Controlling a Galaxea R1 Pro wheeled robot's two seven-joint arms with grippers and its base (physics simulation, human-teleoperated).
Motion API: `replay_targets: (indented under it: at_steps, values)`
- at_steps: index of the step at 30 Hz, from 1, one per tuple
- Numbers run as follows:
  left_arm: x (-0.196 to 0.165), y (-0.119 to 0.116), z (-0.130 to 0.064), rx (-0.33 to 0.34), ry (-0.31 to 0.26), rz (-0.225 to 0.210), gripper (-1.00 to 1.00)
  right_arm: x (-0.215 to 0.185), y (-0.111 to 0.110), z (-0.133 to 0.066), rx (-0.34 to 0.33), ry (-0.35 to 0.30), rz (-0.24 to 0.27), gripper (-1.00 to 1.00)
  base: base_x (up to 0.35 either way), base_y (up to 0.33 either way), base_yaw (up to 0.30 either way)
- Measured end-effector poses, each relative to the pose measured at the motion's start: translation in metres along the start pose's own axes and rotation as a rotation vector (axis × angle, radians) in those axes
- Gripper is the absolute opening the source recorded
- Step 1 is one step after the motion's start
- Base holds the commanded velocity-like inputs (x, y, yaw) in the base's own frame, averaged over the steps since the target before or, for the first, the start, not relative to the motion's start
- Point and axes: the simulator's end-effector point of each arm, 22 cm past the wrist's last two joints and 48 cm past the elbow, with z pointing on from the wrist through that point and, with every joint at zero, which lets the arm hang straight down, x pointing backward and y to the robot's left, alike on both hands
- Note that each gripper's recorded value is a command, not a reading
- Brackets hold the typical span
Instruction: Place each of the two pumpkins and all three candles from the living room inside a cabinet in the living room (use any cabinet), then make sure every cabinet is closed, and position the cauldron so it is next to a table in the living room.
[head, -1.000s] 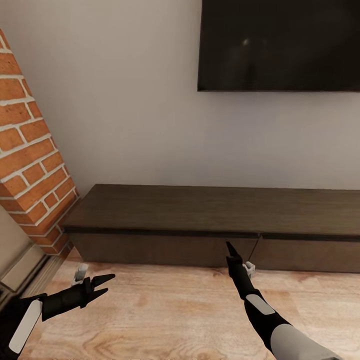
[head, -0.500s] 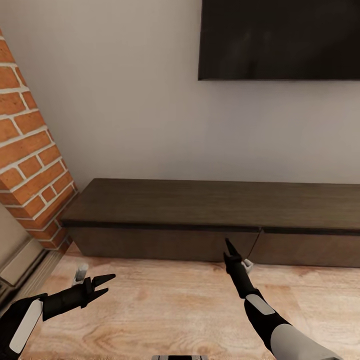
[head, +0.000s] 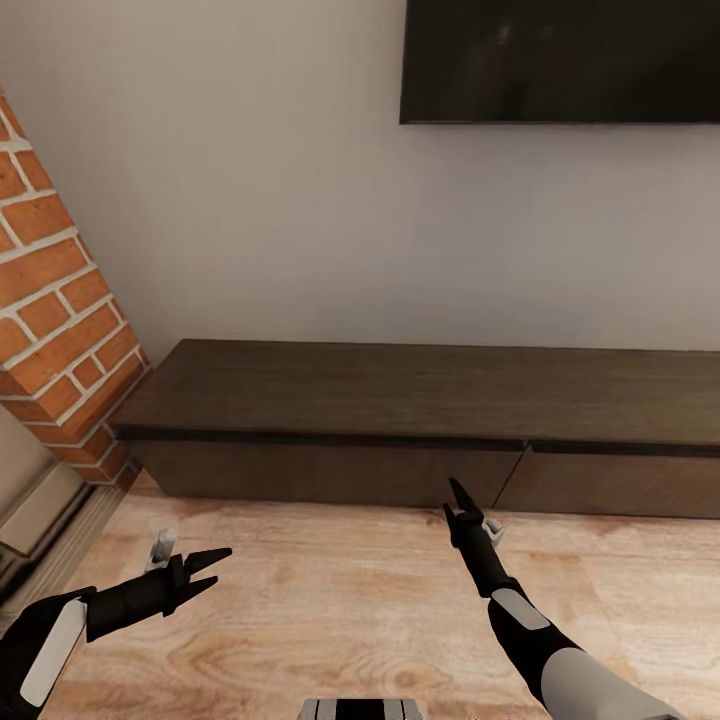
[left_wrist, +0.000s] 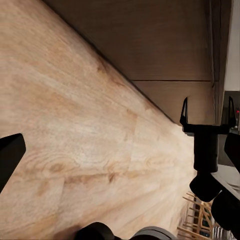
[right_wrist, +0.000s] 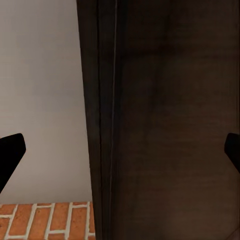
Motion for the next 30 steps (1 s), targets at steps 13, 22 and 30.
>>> replay_targets:
  at_steps: [13, 22, 30]
  values:
    - [0.0001, 0.0001, -0.0001, 0.001, 0.0, -0.002, 1.0, 0.0001, 0.0004, 0.0001, -0.001, 0.0, -0.002, 1.0, 0.074, 0.0, 0.0]
    - [0.0006, 0.0005, 0.0001, 0.001, 0.0, -0.004, 1.0, 0.0001, 0.0004, 0.0001, -0.001, 0.0, -0.002, 1.0, 0.13, 0.0, 0.0]
    - [0.0007, 0.0008, 0.0001, 0.0, 0.0, -0.005, 1.0, 0.0001, 0.0003, 0.0001, -0.001, 0.0, -0.002, 1.0, 0.089, 0.024, 0.0]
